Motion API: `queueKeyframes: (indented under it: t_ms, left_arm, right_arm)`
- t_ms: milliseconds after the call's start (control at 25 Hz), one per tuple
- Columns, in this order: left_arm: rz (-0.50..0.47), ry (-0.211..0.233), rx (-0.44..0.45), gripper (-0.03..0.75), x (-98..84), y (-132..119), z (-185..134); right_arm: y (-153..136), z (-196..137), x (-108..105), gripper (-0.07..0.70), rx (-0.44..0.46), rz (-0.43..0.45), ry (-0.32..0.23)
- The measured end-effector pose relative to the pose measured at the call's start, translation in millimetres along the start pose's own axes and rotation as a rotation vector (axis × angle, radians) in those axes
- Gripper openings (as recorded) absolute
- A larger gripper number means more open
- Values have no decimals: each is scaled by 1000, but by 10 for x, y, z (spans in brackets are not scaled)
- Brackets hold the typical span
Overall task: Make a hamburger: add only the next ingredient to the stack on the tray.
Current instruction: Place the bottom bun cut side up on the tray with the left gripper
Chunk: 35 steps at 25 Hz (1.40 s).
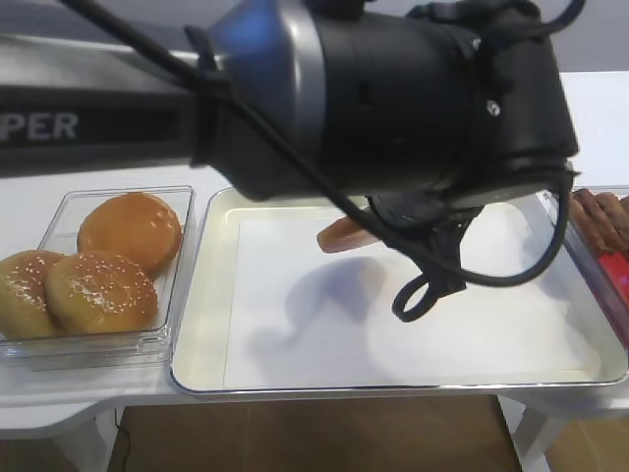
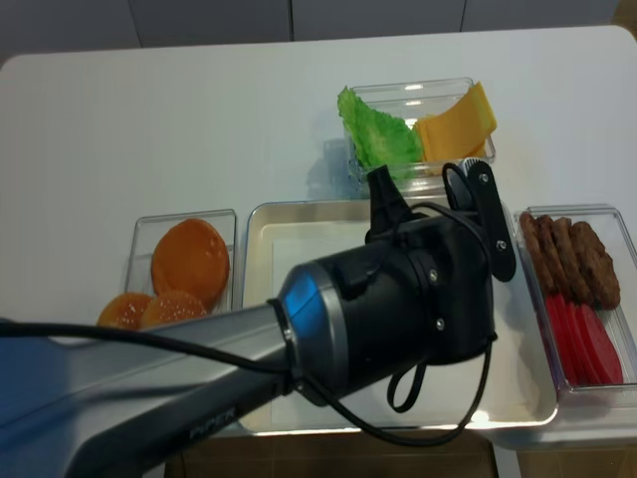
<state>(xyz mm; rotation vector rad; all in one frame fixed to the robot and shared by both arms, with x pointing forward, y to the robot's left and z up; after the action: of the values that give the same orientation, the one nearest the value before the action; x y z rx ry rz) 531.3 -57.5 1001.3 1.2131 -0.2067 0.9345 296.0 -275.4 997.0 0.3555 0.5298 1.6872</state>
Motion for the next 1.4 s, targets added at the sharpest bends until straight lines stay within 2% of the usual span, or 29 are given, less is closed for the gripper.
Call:
queueKeyframes:
  t_ms: [280,600,1040,1400]
  left_arm:
    - [9,9,18,144,-60,-83,-14]
    - [1,-8,47,144,-176,-184,-47]
    - [-3,-21,47,142,-244,-142,-40]
    - [-40,2,66,173,-309,-138,-71]
  right_arm:
    - [0,0,0,449,0,0,0]
    - [0,0,0,449,0,0,-9]
    - [0,0,0,449,0,0,-8]
    - [0,0,0,449,0,0,-8]
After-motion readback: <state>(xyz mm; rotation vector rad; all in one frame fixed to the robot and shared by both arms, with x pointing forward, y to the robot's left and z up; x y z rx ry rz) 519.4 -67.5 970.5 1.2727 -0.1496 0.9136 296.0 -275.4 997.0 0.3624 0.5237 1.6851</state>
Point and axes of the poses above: a point on each arm's last joint axis where the gripper is mounted, y pointing back along that axis away from the gripper, x along the wrist's bending axis when the last joint is at zero, z = x × y, the point moved 8 cm from there along -y, pointing out along that axis toward the gripper, and after that the axes turned 5 degrees about y, right-handed, at the moved point
